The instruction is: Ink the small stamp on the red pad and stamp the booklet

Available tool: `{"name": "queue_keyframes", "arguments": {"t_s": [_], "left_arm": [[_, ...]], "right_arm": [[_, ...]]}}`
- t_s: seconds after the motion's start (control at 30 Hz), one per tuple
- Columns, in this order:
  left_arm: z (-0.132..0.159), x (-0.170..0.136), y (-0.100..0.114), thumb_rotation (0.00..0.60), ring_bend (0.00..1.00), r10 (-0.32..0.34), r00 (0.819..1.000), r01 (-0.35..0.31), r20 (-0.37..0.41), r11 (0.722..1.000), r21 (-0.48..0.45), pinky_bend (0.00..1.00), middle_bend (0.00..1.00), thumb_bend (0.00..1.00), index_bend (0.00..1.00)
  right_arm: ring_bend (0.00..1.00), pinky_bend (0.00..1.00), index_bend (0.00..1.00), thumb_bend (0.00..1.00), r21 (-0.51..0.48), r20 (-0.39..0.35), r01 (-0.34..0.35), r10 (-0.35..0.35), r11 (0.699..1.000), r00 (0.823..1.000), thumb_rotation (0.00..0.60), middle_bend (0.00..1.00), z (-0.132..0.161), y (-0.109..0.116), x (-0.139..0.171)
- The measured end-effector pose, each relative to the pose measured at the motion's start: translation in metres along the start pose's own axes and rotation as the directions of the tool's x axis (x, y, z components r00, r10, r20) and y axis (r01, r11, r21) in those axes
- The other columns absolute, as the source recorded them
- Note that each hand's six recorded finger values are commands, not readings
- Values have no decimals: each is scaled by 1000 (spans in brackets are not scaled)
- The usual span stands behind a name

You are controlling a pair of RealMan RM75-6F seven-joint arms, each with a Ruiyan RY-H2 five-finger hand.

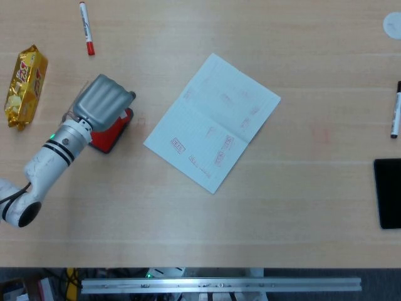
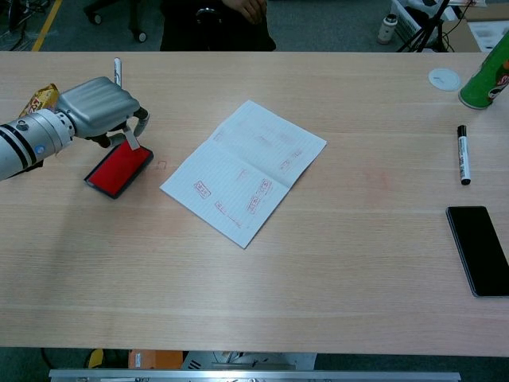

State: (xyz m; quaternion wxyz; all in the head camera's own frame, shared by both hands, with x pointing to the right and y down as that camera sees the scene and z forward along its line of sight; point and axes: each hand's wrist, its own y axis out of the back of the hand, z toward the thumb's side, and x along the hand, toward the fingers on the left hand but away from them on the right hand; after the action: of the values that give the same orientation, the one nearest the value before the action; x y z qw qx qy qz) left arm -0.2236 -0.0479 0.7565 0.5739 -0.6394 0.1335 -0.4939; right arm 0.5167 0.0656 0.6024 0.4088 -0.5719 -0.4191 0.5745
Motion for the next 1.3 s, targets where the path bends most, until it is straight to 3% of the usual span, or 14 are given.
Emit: {"name": "queue_keyframes", "arguments": {"t_s": [0.3,0.6,1.3], "left_arm": [[52,-3,25,600,971,86,991,-86,103,996,-4,1000,986,352,586],[101,9,31,600,971,140,975,-140,173,990,-9,1000,987,352,587],[98,31,1,600,971,157,975,-176,161,978,112,1000,988,353,589]], "right_arm": [[464,514,378,189,-1,6,-7,7,1000,1000,600,422,-4,-2,0],[466,514,377,189,-2,16,-10,10,1000,1000,600,423,-8,-2,2],[467,514,378,189,9,30,-6,6,1000,1000,600,423,-10,1,3]]}}
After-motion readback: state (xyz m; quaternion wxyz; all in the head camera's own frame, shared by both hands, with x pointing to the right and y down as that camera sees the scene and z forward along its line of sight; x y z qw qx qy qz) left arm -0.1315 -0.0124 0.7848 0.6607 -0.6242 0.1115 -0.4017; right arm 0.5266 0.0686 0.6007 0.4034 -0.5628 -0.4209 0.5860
